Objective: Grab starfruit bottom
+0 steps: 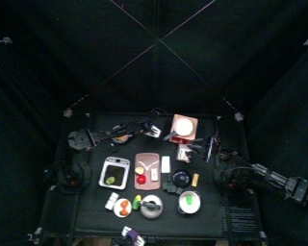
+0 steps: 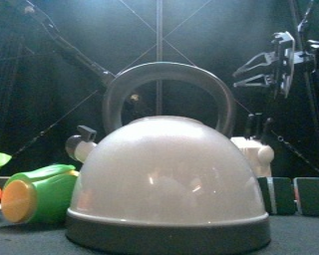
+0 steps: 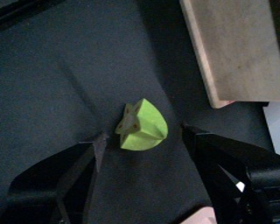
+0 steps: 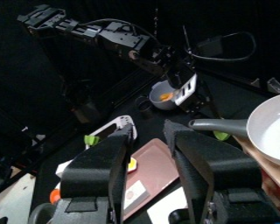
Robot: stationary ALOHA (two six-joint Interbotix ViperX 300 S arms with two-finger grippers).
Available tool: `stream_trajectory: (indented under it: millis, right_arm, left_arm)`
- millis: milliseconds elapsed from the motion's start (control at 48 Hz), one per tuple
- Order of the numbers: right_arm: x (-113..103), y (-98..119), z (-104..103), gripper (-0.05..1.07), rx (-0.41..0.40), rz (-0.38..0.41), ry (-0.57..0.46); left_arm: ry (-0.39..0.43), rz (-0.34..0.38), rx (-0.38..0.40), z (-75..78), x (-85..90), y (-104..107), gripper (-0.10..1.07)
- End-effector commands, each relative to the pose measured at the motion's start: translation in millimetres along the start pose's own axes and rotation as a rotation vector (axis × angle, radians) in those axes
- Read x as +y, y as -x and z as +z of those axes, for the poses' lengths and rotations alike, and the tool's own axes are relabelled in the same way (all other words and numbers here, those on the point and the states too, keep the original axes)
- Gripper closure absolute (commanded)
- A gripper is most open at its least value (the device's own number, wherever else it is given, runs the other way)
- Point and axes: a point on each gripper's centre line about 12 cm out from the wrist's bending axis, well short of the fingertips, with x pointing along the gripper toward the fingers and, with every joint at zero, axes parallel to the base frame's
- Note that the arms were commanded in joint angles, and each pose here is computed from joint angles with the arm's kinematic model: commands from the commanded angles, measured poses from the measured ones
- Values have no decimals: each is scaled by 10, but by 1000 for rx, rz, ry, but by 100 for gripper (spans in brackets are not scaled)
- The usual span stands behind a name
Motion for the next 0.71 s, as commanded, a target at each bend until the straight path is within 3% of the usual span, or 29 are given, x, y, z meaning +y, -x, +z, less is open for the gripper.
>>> stream_trajectory:
  millis: [0, 292, 438, 688]
  right_arm:
    - [14, -14, 31, 28, -7, 7, 0]
    - [10, -13, 32, 28, -8, 5, 0]
    - [10, -13, 32, 28, -8, 5, -1]
    - [7, -12, 27, 28, -7, 4, -3]
  left_arm:
    - [-4, -23, -52, 143, -49, 355, -2]
    - [-45, -19, -60, 18, -62, 940, -2]
    - [-61, 22, 18, -184, -71, 1168, -2]
    - [-127, 109, 167, -604, -182, 1387, -2]
